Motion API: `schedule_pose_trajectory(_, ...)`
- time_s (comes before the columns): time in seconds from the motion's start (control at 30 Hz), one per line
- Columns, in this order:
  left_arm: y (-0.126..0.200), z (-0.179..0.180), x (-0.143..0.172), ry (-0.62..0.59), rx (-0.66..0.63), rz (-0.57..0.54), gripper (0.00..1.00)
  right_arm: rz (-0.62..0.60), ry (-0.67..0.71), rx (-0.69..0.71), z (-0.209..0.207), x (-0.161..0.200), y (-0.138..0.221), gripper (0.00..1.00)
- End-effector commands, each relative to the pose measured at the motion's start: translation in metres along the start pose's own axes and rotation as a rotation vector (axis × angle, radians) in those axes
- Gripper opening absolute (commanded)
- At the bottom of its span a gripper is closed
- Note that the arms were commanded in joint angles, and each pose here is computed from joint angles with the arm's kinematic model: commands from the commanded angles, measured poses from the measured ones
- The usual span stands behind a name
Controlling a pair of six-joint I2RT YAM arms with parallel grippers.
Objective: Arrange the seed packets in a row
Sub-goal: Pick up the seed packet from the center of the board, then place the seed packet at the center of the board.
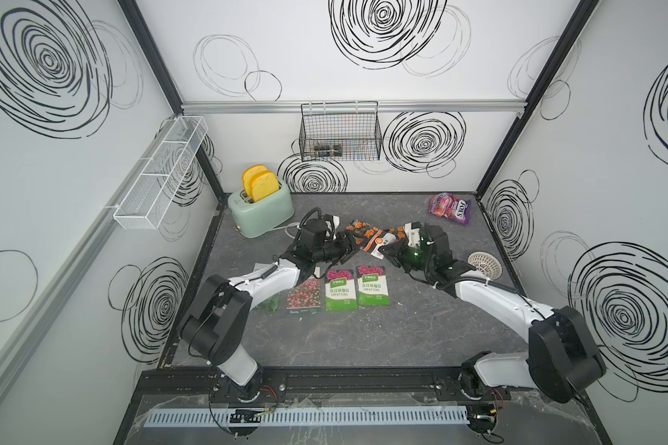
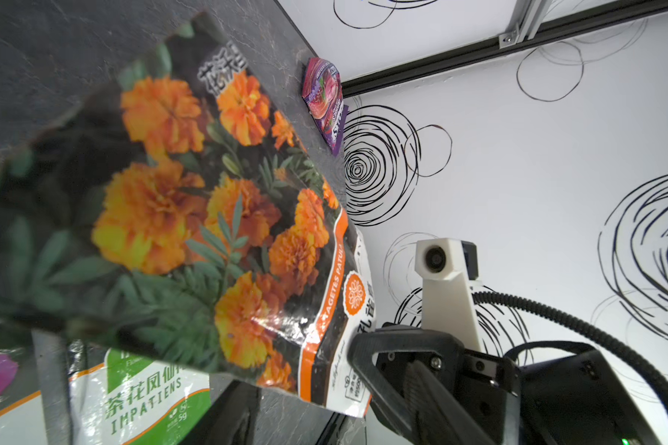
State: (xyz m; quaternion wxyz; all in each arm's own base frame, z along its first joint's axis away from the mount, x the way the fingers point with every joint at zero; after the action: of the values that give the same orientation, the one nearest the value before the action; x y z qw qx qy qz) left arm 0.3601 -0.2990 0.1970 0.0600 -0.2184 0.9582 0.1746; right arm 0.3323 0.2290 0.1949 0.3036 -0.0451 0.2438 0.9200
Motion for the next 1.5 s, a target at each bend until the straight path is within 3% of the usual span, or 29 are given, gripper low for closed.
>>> schedule_pose_trajectory(0.0,-0.004,-0.009,0.002,-0.021,0.053,-0.017,0.42,-0.003,-0.023,-0.009,0.007,0.005,0.005,0.00)
schedule_pose_trajectory(0.07,-0.006,-0.009,0.003,-0.028,0.052,-0.017,0.24,0.003,-0.020,-0.008,0.008,0.008,0.005,0.00)
schedule_pose_trajectory(0.2,-0.009,-0.014,0.002,-0.058,0.044,-0.017,0.00,0.015,-0.009,-0.002,0.008,0.017,0.006,0.00)
schedule_pose_trajectory(0.37,-0.008,-0.020,-0.001,-0.123,0.024,-0.014,0.00,0.010,0.027,0.027,0.005,0.021,0.012,0.00)
schedule_pose_trajectory(0.4,-0.007,-0.021,-0.001,-0.140,0.015,-0.011,0.00,0.005,0.043,0.042,0.004,0.021,0.014,0.09)
schedule_pose_trajectory(0.43,-0.006,-0.022,-0.001,-0.160,0.008,-0.004,0.00,-0.008,0.064,0.068,0.001,0.020,0.019,0.24)
schedule_pose_trajectory(0.57,-0.006,-0.016,0.008,-0.255,-0.028,0.074,0.00,-0.078,0.190,0.203,-0.009,0.009,0.050,0.98)
schedule_pose_trajectory(0.73,-0.015,-0.003,0.042,-0.362,-0.036,0.248,0.00,-0.187,0.292,0.299,-0.010,-0.009,0.097,0.98)
schedule_pose_trajectory(0.97,-0.042,0.009,0.114,-0.467,-0.019,0.463,0.00,-0.189,0.336,0.406,-0.027,-0.028,0.128,0.98)
schedule_pose_trajectory(1.17,-0.079,0.016,0.154,-0.477,-0.021,0.549,0.00,-0.178,0.332,0.489,-0.043,-0.046,0.138,0.98)
schedule_pose_trajectory(1.47,-0.127,0.032,0.163,-0.450,-0.059,0.594,0.00,-0.215,0.327,0.483,-0.046,-0.055,0.149,0.98)
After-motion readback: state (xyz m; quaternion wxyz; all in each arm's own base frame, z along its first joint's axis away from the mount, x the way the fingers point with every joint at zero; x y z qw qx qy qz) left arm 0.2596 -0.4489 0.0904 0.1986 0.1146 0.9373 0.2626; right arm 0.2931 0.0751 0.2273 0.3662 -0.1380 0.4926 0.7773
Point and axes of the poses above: each gripper's point midway between its finger pads, its own y axis back along the fingers, its own z axis along the line the jaws close on, x = y × z, the point moved 1 cm from there along y, back along the fingers
